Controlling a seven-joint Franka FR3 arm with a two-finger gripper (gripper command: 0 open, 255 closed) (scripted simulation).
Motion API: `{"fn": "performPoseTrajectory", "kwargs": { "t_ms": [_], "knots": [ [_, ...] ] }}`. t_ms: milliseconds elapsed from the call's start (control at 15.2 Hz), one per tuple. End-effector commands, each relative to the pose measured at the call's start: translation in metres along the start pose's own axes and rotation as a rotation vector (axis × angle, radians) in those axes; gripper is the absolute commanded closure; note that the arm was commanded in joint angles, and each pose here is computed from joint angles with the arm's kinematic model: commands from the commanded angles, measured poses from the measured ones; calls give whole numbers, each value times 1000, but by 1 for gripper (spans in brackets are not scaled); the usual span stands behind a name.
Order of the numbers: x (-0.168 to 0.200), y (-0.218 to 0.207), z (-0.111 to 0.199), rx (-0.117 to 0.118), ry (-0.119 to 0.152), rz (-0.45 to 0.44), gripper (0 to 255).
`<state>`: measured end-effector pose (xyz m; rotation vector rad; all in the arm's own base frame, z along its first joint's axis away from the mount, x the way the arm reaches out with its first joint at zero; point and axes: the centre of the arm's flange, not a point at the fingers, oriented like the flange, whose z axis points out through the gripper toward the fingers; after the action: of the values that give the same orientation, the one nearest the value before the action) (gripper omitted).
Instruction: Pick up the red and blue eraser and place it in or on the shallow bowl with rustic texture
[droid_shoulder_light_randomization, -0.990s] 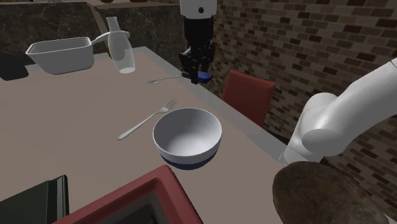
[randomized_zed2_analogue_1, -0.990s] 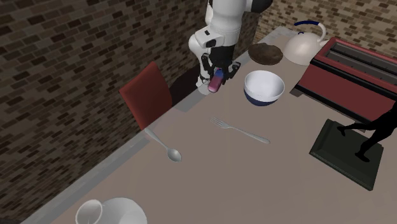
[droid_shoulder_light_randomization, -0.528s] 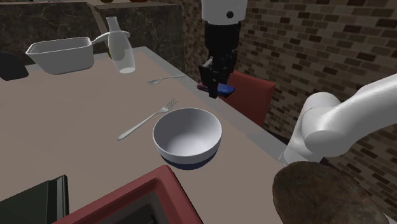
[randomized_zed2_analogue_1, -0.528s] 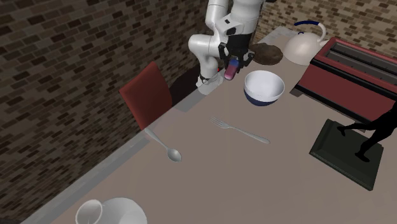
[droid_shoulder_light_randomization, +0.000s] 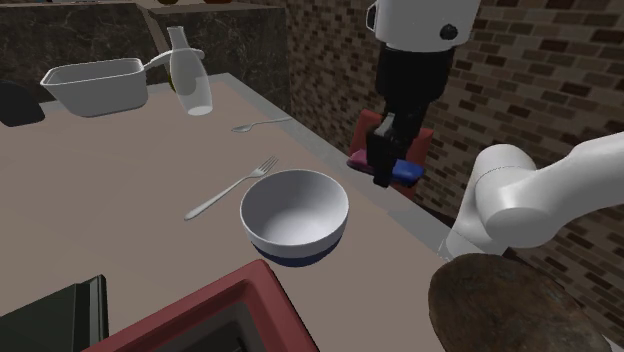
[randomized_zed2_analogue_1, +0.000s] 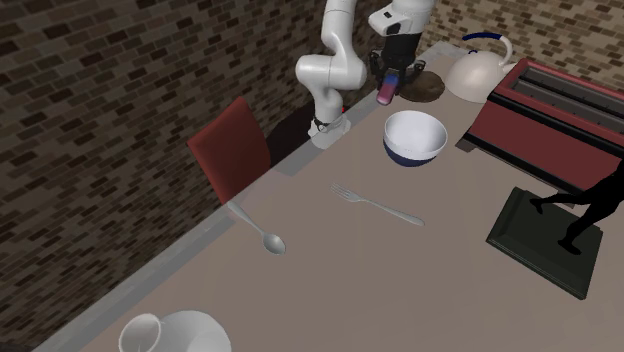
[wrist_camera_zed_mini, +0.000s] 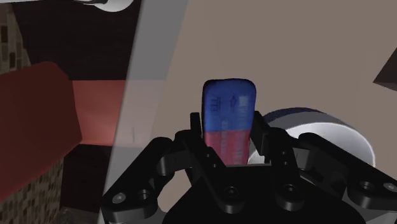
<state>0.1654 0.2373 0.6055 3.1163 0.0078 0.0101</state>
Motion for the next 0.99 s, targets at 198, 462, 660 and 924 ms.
{"fn": "performPoseTrajectory", "kwargs": {
  "t_ms": [198, 462, 660, 924],
  "knots": [
    [-63, -17, 0, 0, -1, 1, 255],
    [-114, -33, -1, 0, -1, 1, 255],
    [-151, -45, -2, 0, -1, 1, 255],
    [-207, -64, -4, 0, -1, 1, 255]
  ]
}}
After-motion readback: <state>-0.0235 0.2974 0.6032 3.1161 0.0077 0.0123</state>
